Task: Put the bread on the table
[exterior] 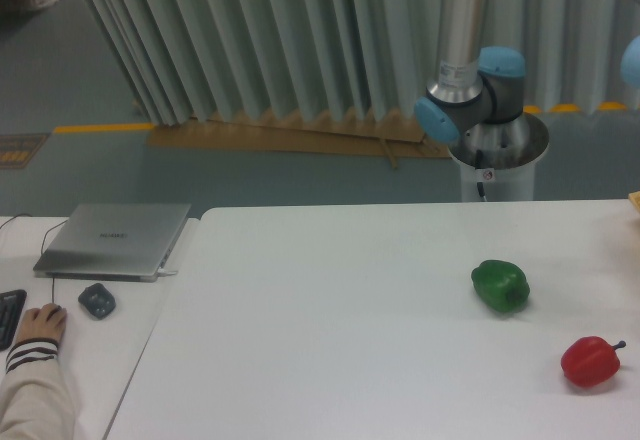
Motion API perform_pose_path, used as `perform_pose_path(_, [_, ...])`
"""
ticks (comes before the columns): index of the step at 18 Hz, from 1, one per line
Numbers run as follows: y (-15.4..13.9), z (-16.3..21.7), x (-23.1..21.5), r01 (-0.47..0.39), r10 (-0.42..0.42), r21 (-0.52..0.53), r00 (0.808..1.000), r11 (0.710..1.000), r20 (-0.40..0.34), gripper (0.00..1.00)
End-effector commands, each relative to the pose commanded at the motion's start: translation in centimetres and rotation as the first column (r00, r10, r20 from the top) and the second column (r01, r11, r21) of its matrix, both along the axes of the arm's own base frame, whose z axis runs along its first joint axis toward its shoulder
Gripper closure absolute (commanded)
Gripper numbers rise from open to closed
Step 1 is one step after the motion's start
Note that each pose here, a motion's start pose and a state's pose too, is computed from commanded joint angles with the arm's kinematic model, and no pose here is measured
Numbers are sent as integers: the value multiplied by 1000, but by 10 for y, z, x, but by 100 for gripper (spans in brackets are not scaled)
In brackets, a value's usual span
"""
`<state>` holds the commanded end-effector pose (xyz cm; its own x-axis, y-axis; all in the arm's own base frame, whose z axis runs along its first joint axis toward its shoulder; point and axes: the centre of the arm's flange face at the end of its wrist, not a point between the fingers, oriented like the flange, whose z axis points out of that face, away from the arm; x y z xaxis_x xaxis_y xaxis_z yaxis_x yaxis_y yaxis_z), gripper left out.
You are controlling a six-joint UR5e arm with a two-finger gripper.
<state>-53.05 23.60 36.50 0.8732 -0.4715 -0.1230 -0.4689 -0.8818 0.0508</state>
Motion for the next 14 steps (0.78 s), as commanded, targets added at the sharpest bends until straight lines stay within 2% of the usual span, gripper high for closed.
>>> perform_pose_path(7, [-5,1,-2,-14,14,1,1000,1000,-4,0])
perform_pose_path(10, [-33,6,-17,-75,75,7,997,997,-29,0])
perform_pose_path(12, [-56,14,-30,-192,194,30,979,981,-59,0])
perform_pose_path(14, [-86,26,-47,-322,326,58,942,945,-81,0])
